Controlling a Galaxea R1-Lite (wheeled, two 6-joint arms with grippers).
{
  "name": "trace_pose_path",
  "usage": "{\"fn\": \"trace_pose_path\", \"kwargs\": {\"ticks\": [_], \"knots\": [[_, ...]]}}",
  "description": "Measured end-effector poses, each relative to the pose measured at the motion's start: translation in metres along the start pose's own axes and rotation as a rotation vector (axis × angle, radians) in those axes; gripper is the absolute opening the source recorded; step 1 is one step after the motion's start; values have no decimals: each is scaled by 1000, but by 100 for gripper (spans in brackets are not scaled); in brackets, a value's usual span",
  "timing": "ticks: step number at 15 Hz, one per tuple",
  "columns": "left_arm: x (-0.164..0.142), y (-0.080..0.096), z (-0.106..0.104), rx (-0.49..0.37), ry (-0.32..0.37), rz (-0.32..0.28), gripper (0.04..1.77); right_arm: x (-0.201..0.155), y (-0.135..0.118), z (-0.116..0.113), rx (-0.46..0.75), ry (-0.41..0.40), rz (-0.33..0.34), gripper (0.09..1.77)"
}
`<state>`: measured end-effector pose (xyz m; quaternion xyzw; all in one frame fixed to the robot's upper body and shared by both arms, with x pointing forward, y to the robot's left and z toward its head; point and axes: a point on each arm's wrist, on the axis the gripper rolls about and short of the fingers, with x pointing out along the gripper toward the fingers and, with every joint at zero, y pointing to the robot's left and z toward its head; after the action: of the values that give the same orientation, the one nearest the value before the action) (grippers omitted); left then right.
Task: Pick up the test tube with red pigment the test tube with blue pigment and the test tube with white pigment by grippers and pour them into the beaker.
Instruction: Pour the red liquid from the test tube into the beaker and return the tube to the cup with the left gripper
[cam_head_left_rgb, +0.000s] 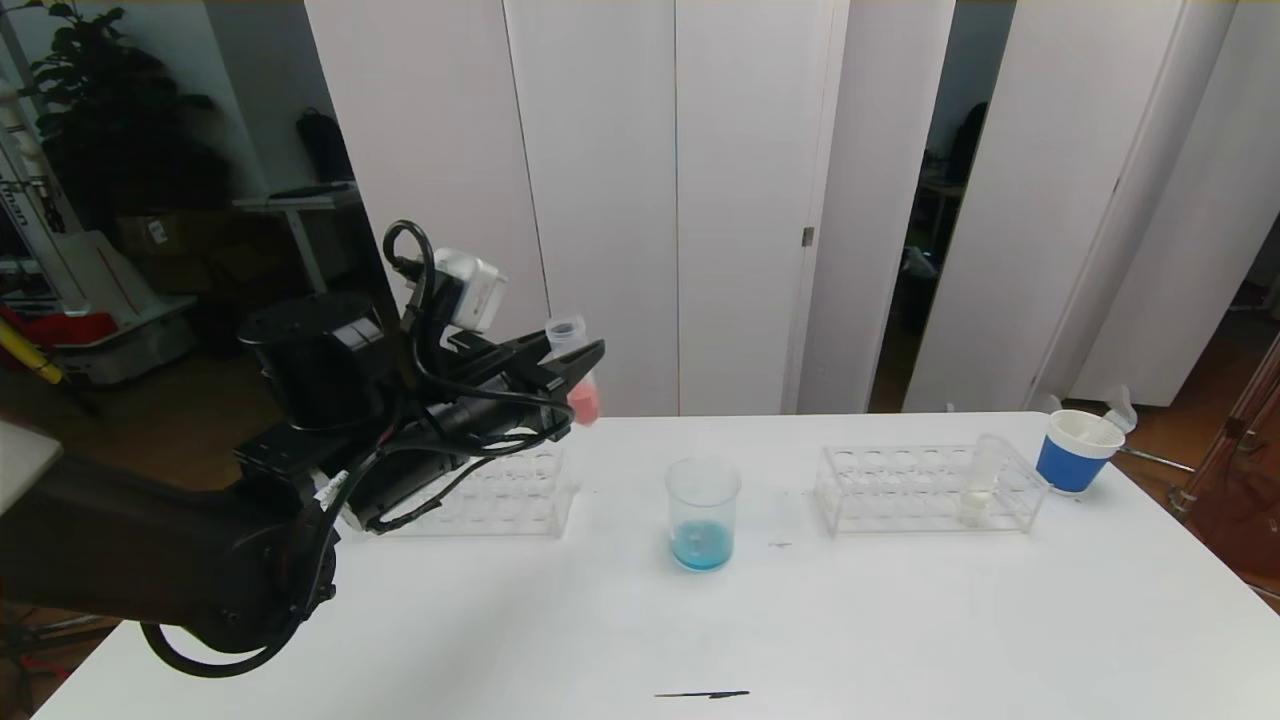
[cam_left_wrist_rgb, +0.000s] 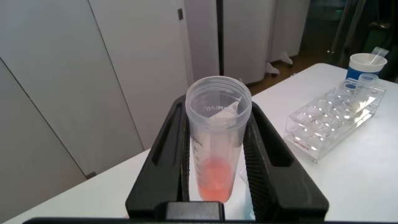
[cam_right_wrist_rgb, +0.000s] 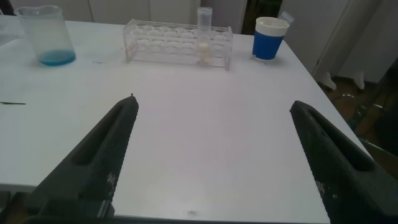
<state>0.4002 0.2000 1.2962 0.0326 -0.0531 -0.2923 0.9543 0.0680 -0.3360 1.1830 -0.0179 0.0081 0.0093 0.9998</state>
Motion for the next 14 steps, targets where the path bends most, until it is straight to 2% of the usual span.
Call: {"fn": "trace_pose_path", "kwargs": {"ticks": [5,10,14], "knots": [[27,-7,17,17,-28,-126,60,0,0,0,0,0,0,175],[48,-9,-5,239,-31,-213,60,0,0,0,0,0,0,175],[58,-12,-19,365,-148,-339,60,0,0,0,0,0,1,175]]}}
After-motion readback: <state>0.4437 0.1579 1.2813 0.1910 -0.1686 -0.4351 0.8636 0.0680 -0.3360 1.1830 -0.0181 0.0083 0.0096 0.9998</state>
